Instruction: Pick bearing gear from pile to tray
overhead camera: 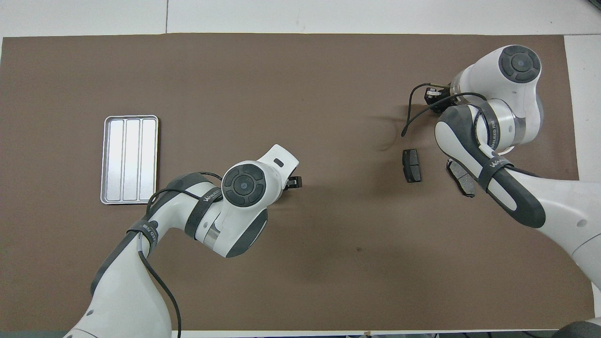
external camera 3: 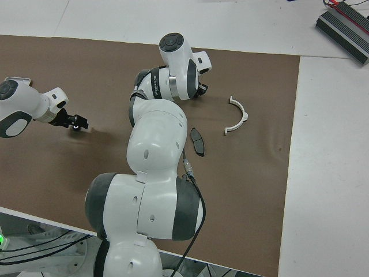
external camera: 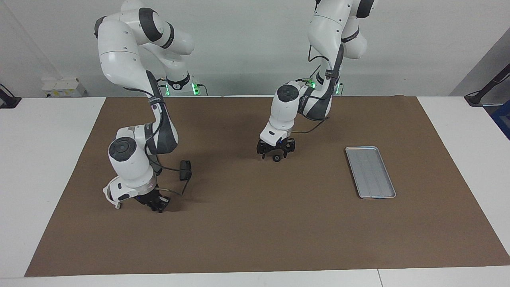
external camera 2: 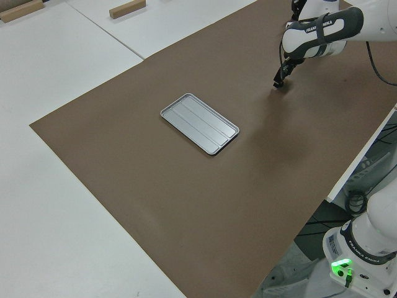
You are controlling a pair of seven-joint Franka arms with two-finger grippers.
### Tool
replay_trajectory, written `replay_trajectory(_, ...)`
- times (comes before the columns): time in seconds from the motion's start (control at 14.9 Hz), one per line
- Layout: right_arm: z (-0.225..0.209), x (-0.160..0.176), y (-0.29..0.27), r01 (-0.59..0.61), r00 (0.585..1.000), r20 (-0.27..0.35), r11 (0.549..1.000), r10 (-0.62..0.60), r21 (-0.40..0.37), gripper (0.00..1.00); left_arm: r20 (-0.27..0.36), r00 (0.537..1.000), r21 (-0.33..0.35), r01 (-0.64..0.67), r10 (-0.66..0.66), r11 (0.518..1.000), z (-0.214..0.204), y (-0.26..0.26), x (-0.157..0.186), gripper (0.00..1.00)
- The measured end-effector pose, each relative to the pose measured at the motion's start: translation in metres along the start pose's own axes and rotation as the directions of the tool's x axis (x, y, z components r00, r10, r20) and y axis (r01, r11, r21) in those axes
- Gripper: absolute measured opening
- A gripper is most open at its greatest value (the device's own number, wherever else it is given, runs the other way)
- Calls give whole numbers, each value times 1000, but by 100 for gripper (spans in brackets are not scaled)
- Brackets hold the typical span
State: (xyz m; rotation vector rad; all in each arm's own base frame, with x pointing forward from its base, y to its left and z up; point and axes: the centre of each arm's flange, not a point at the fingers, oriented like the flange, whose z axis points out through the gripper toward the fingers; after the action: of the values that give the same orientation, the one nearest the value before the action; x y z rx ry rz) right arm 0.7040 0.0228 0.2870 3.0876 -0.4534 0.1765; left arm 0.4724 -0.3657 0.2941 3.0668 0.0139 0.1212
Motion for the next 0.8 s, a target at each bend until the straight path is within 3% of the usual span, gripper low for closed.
replay_trajectory(0.13,0,0,0,0,1000,13,1000,0,-7,24,2,1000,2,-5,5,1000,1,-1,0,100)
replay_trajectory(0.27,-7,-1,1,0,998,64,999,2,-38,24,3,1000,3,-6,6,1000,2,-2,-1,100)
replay_trajectory(0.33,-15,2,1,3,996,84,999,2,-51,24,4,1000,4,-6,6,1000,2,-2,-1,91)
replay_trajectory(0.47,-38,5,1,12,995,101,998,-5,-70,24,7,1000,6,-6,6,1000,3,-3,-2,87)
replay_trajectory(0.74,-98,-4,-3,33,991,133,993,-17,-114,24,1,1000,5,14,-14,1000,-1,-6,2,38)
replay_trajectory(0.8,-115,-9,-6,40,990,139,992,-23,-122,24,-2,1000,2,19,-19,1000,-4,-5,2,36)
